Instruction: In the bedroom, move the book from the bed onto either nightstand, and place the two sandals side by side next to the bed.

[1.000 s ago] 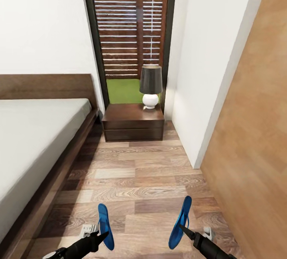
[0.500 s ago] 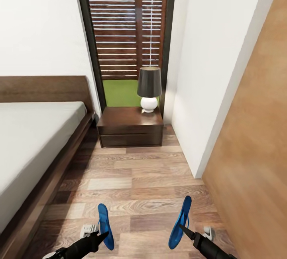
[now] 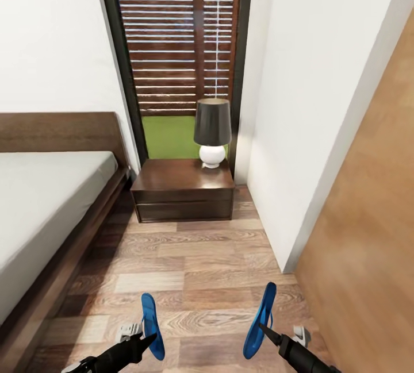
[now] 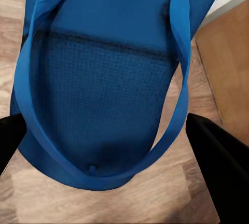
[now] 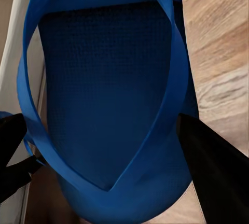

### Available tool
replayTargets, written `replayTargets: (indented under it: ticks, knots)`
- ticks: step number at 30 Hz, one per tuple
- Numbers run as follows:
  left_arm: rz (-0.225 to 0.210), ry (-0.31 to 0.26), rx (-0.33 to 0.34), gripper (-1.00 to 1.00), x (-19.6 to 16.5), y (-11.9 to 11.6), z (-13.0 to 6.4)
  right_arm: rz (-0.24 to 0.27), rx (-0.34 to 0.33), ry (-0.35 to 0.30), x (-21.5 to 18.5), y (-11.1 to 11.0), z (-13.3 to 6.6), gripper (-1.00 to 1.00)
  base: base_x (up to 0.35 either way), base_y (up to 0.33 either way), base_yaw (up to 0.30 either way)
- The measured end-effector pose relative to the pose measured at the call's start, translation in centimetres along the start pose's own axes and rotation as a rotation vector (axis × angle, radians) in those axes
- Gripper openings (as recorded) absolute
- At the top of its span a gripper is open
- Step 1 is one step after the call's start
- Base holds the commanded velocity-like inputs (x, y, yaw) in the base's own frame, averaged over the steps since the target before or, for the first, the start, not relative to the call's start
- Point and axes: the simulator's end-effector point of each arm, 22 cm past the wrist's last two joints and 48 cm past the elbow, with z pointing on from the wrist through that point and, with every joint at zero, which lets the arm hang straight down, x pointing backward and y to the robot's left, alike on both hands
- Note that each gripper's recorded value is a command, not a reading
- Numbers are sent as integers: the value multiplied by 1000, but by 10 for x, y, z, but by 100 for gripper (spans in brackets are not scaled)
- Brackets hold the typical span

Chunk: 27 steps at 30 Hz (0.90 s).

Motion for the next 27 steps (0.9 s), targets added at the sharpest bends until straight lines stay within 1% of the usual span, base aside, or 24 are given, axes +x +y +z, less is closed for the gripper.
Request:
replayTargets:
  ticks: [10,27]
  knots:
    - [0,0,0,-100,0,0,0,0,0,0,0,0,0,-100,300,-77,0]
    - [0,0,1,-100,0,0,0,0,0,1,0,0,0,-100,323,-3,0]
